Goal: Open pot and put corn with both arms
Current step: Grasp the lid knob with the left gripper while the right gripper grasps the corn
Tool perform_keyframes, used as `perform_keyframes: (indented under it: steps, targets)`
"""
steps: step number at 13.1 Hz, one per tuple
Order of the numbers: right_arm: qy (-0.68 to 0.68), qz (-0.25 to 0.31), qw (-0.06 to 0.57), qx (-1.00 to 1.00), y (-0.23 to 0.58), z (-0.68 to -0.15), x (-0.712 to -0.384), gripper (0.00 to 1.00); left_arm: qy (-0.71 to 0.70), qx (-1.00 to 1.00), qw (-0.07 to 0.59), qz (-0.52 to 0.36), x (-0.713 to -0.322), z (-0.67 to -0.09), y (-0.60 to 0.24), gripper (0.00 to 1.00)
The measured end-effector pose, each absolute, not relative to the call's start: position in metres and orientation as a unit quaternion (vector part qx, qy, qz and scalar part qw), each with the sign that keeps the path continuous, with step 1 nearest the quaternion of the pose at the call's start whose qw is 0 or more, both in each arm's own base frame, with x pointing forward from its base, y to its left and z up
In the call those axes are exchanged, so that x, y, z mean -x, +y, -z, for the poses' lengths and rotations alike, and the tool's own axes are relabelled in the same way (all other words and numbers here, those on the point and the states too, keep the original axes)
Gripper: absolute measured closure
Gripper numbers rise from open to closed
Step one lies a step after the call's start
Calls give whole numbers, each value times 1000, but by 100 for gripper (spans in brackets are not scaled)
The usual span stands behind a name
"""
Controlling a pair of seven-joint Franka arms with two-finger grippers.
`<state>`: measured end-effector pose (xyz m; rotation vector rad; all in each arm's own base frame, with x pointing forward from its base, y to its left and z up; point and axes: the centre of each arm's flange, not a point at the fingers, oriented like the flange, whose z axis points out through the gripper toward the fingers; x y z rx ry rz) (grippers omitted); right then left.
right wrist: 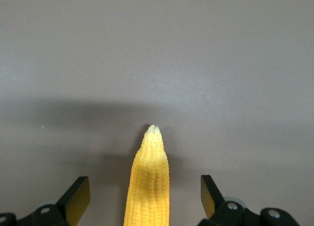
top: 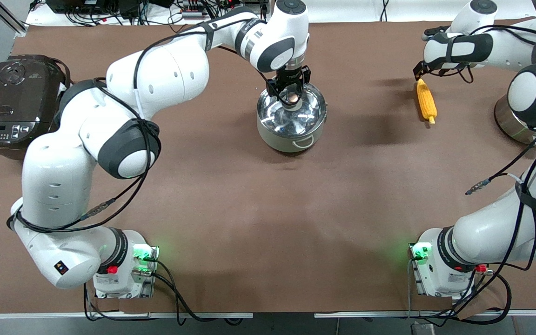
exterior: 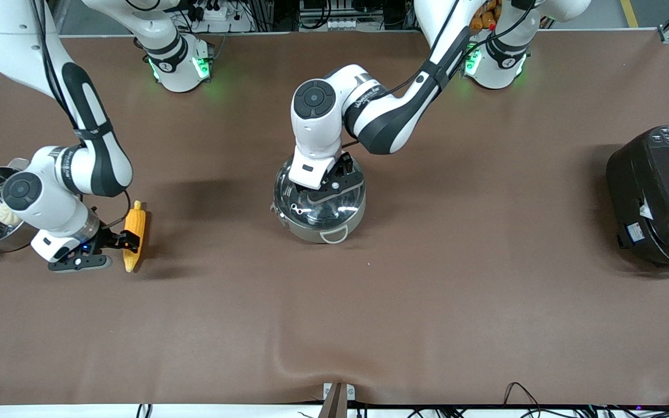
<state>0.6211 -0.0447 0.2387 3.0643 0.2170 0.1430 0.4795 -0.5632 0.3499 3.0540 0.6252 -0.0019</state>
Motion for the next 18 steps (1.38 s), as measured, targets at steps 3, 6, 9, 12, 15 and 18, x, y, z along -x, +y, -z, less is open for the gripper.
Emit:
perform_keyframes:
  steps: [3, 6, 9, 12, 15, 18]
  targets:
    - [90, -27, 31, -995, -41, -211, -616, 0, 196, -981, 14, 0, -474, -351, -569, 20]
    - [98, -12, 30, -995, -51, -199, -608, 0, 191, -981, 14, 0, -469, -351, -573, 20]
    - [94, 5, 27, -995, -59, -189, -598, 0, 190, -982, 13, 1, -468, -349, -574, 23]
    - [88, 30, 18, -995, -58, -183, -591, 0, 189, -982, 11, 2, -467, -347, -575, 28]
    - [69, 52, -3, -996, -55, -179, -586, 4, 189, -982, 10, 2, -467, -346, -575, 42]
    - [67, 50, -4, -996, -54, -180, -587, 33, 189, -982, 11, 2, -467, -346, -575, 50]
